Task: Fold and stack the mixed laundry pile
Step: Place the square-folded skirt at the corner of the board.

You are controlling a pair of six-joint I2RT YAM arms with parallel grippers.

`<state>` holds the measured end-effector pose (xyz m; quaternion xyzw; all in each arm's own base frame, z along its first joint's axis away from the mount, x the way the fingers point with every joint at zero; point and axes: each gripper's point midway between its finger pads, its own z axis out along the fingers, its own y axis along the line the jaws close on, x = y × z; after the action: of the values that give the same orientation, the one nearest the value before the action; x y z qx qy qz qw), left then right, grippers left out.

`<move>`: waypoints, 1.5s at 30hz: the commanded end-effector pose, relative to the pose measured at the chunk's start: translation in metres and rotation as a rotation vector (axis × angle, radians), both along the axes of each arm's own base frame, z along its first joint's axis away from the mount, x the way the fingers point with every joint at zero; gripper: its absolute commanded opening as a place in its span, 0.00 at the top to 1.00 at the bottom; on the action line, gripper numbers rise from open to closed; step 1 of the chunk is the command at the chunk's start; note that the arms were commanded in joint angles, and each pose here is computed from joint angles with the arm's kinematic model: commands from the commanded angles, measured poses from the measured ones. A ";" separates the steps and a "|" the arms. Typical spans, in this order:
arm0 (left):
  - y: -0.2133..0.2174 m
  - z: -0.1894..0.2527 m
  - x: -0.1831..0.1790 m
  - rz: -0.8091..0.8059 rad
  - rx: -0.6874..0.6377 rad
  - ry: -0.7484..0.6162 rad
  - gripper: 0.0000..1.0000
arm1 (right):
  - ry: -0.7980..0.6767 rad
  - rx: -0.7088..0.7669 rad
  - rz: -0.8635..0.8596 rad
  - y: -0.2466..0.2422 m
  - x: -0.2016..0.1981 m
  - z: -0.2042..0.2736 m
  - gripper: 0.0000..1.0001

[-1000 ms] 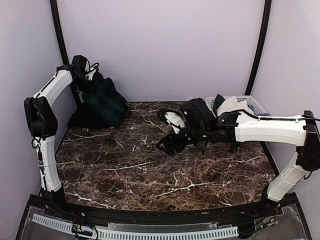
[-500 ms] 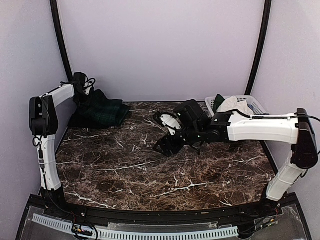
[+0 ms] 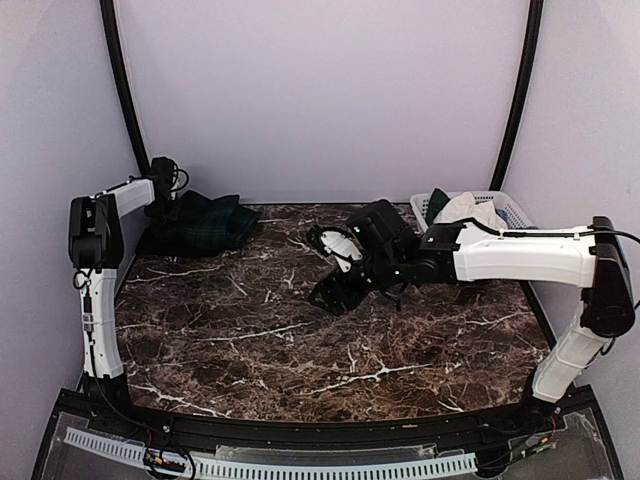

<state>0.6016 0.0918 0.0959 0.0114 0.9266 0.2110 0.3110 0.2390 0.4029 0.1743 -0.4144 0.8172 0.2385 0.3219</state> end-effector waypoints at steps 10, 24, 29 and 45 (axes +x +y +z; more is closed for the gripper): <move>0.050 0.095 -0.019 0.201 -0.113 -0.186 0.29 | -0.043 0.027 -0.021 -0.007 0.005 0.017 0.19; 0.007 0.105 0.014 0.032 -0.270 -0.219 0.34 | -0.024 0.036 -0.022 -0.009 0.001 0.014 0.19; 0.016 0.076 0.021 0.068 -0.252 -0.174 0.35 | -0.018 0.031 -0.025 -0.010 0.001 0.011 0.19; 0.053 0.018 0.009 0.197 -0.192 -0.053 0.90 | -0.018 0.013 -0.026 -0.009 0.003 0.008 0.19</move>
<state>0.6179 0.1287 0.0811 -0.0906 0.9389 0.1363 0.3029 0.2384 0.3942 0.1740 -0.4089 0.8212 0.2317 0.3235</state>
